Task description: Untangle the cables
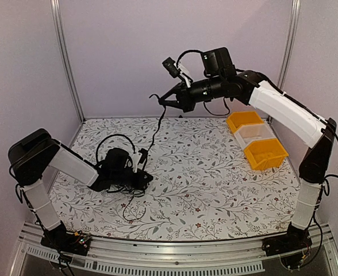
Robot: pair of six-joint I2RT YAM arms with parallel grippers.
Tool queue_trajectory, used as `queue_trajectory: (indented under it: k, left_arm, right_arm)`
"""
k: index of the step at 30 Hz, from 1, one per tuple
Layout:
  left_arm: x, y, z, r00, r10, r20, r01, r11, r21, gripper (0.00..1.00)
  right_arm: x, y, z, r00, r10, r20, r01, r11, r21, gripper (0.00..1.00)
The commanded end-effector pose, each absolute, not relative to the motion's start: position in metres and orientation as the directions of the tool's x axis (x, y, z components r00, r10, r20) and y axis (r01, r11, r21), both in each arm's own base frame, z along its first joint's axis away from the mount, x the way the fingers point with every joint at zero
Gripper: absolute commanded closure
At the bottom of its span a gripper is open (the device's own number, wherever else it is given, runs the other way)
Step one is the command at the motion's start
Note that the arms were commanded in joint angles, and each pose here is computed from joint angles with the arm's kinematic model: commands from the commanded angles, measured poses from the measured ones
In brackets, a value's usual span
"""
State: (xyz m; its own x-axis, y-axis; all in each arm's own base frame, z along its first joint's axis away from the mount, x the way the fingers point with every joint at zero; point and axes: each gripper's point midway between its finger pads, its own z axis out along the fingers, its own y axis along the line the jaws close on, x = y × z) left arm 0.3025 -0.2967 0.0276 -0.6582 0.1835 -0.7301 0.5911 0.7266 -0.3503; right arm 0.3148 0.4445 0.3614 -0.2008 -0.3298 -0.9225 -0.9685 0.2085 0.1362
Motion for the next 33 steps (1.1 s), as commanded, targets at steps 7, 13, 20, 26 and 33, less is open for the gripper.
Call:
queue_trajectory:
  k: [7, 13, 20, 26, 33]
  left_arm:
    - [0.27, -0.28, -0.004, -0.704, 0.203, -0.681, 0.57, 0.733, -0.371, 0.89]
    - [0.266, -0.273, -0.014, -0.721, 0.219, -0.657, 0.554, 0.752, -0.357, 0.82]
    - [0.266, -0.271, -0.019, -0.722, 0.248, -0.646, 0.56, 0.757, -0.336, 0.82]
    - [0.267, -0.272, -0.022, -0.727, 0.258, -0.636, 0.559, 0.76, -0.331, 0.83]
    - [0.273, -0.257, -0.027, -0.756, 0.243, -0.608, 0.508, 0.804, -0.31, 0.76]
  right_arm:
    - [0.325, 0.335, 0.627, 0.313, 0.058, -0.948, -0.803, 0.55, -0.231, 1.0]
    - [0.307, 0.279, 0.7, 0.588, 0.039, -0.808, -0.558, 0.743, -0.37, 1.0]
    - [0.285, 0.235, 0.75, 0.737, 0.007, -0.676, -0.356, 0.855, -0.378, 1.0]
    - [0.262, 0.207, 0.779, 0.823, -0.037, -0.568, -0.213, 0.905, -0.368, 1.0]
    - [0.248, 0.157, 0.807, 0.878, -0.127, -0.462, -0.017, 0.955, -0.295, 1.0]
